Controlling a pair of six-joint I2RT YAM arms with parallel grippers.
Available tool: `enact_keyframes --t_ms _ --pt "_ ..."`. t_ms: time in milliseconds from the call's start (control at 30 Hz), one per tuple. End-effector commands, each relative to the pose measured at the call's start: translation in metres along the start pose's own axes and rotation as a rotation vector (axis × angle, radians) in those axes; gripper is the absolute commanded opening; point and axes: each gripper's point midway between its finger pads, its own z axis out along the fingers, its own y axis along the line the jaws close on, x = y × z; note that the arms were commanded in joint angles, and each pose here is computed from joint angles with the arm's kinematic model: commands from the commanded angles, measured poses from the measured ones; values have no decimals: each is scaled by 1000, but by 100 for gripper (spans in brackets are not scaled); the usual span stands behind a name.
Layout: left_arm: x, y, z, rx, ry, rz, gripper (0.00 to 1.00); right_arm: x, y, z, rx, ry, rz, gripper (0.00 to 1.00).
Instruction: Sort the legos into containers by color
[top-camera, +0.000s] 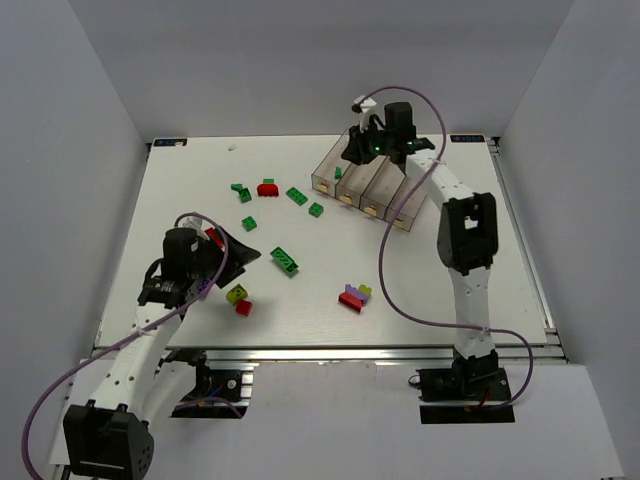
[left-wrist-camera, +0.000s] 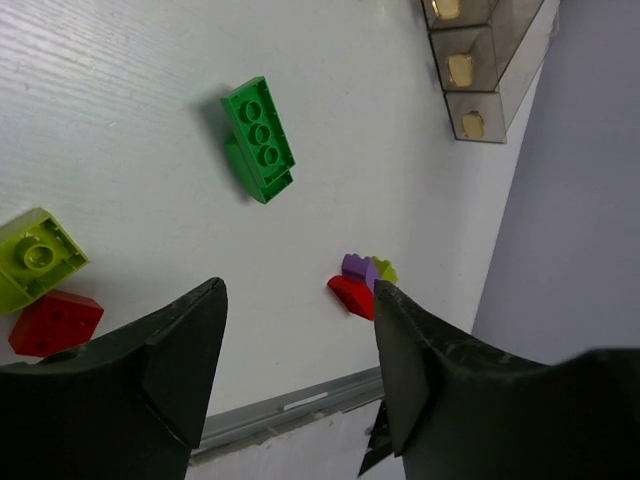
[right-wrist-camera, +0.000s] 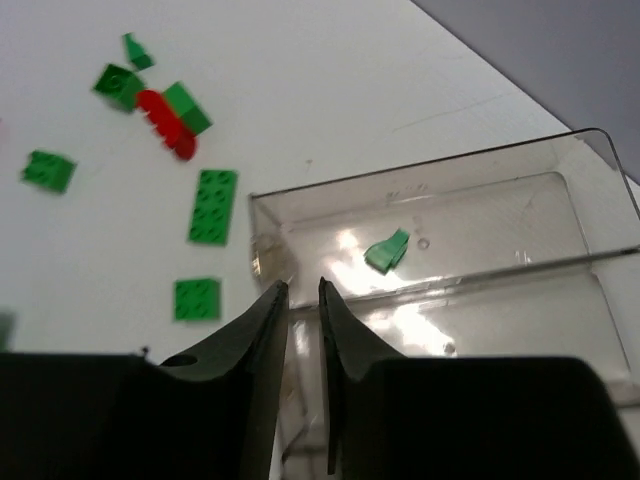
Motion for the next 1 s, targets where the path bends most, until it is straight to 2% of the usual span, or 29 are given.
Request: enact_keyframes --t_ms 0,33,100,133,167,200,233,267,333,367,433,633,967 --pt "-10 -23 2 2 -13 -14 67 -115 57 -102 -84 -199 -157 22" --pt "-3 -26 6 -7 12 -7 58 -91 69 -106 -125 -154 -144 19" --pt "-1 -23 17 -95 23 -34 45 -94 92 -137 -143 -159 -154 17" --pt "1 -25 22 -120 32 -33 39 -61 100 -139 -156 -96 -104 21" --pt "8 -25 30 -181 57 -17 39 -50 106 -145 -156 -76 -91 40" --pt "10 -26 34 -214 63 -20 42 -52 117 -163 -152 -86 -112 50" --pt "19 -30 38 -240 88 4 59 -41 122 -170 -149 -65 -106 55" --pt "24 -23 38 -305 109 10 68 -9 126 -171 -148 -12 -77 60" --pt "18 -24 50 -400 94 46 86 -6 135 -193 -104 -31 -104 64" --pt "21 -16 49 -463 113 55 96 19 138 -195 -103 1 -73 64" --pt "19 -10 57 -545 116 75 98 19 145 -212 -75 -26 -87 65" --pt "15 6 79 -635 79 82 98 44 153 -227 -59 -2 -44 65" --pt "7 1 128 -646 79 123 93 44 147 -233 -36 -11 -59 65"
